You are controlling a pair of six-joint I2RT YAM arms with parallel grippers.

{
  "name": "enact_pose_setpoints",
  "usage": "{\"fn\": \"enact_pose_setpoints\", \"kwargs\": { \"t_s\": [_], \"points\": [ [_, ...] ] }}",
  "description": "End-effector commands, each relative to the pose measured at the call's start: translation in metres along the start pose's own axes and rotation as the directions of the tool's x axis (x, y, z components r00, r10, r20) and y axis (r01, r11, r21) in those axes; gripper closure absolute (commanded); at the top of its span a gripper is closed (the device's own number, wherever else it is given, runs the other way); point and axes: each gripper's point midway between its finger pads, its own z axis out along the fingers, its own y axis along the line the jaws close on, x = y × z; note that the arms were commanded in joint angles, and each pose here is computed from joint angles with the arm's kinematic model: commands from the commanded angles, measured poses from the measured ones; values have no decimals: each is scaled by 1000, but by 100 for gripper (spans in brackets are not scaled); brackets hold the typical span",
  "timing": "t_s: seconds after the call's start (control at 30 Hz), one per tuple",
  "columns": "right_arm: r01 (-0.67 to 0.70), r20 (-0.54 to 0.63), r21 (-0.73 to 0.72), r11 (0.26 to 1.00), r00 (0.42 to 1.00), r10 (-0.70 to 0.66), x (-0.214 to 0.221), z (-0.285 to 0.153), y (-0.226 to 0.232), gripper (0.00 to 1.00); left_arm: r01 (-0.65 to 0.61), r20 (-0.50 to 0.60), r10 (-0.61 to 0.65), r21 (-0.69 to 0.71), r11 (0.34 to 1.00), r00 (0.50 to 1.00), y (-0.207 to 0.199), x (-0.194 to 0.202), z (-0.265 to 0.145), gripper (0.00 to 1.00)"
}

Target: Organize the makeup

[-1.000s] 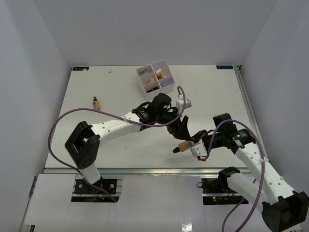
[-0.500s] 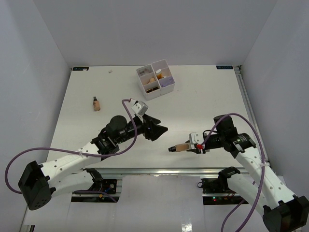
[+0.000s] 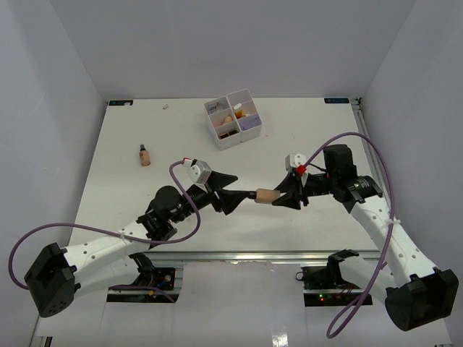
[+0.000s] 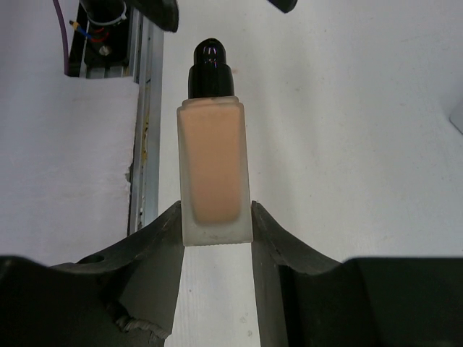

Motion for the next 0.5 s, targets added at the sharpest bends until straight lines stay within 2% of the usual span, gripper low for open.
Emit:
{"fn": "enact_pose_setpoints", "kwargs": {
  "t_s": [0.0, 0.2, 0.47],
  "points": [
    [-23, 126, -36, 999, 992, 28, -50, -9, -6, 92, -50, 157, 38, 73, 996, 987, -16, -35, 5, 22],
    [-53, 219, -81, 995, 973, 70, -72, -28, -11, 92, -84, 261, 44, 144, 986, 964, -32, -61, 6, 21],
    [-26, 251, -80, 996, 967, 45, -91, -36, -5, 92, -94, 269, 23, 257, 962, 963, -50, -64, 22, 21]
  ]
}}
